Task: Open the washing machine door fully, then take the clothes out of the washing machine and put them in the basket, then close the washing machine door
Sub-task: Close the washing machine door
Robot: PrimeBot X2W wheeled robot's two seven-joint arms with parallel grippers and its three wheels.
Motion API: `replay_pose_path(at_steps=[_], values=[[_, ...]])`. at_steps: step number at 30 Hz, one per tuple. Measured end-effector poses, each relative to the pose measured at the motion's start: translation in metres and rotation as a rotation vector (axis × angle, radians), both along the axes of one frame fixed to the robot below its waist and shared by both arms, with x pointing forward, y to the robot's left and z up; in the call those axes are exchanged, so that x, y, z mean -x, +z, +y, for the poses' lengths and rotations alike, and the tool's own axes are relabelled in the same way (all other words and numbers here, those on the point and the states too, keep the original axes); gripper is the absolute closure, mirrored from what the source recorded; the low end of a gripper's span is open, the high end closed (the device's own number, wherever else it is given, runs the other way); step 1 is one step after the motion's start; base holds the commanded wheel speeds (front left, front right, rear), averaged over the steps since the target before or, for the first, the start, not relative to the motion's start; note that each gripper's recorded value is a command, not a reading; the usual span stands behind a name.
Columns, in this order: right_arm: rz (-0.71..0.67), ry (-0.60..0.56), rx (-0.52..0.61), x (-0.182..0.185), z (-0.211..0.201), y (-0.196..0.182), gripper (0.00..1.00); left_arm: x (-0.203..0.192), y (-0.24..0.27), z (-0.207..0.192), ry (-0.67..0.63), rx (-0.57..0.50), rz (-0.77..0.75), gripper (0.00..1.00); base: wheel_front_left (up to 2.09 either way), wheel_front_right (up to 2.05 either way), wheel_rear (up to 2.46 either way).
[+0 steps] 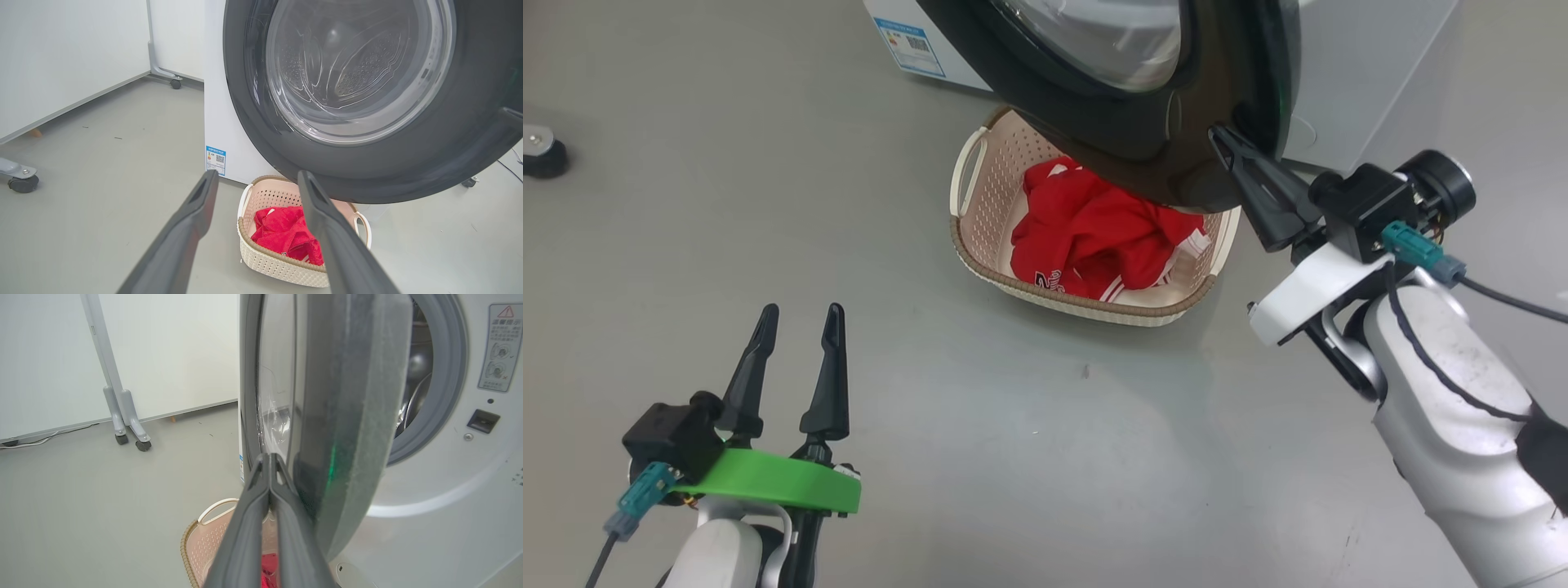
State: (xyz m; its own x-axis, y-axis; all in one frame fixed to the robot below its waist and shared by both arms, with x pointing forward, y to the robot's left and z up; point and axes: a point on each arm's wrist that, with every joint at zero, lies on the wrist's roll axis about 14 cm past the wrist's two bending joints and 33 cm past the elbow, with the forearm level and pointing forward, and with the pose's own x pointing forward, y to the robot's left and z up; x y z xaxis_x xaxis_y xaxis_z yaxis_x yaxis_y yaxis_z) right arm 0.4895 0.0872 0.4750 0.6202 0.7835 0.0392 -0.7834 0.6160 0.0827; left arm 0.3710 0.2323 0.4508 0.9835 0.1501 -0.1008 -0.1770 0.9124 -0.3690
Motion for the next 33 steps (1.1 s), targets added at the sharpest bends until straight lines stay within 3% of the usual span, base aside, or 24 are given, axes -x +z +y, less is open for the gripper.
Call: replay_pose_path(at_steps=[33], values=[[-0.044,-0.162,0.002,-0.123,-0.035,-0.007,1.0,-0.035,-0.029,-0.007,-0.017,0.033,0.06,0.0,0.0,0.0,0.0]])
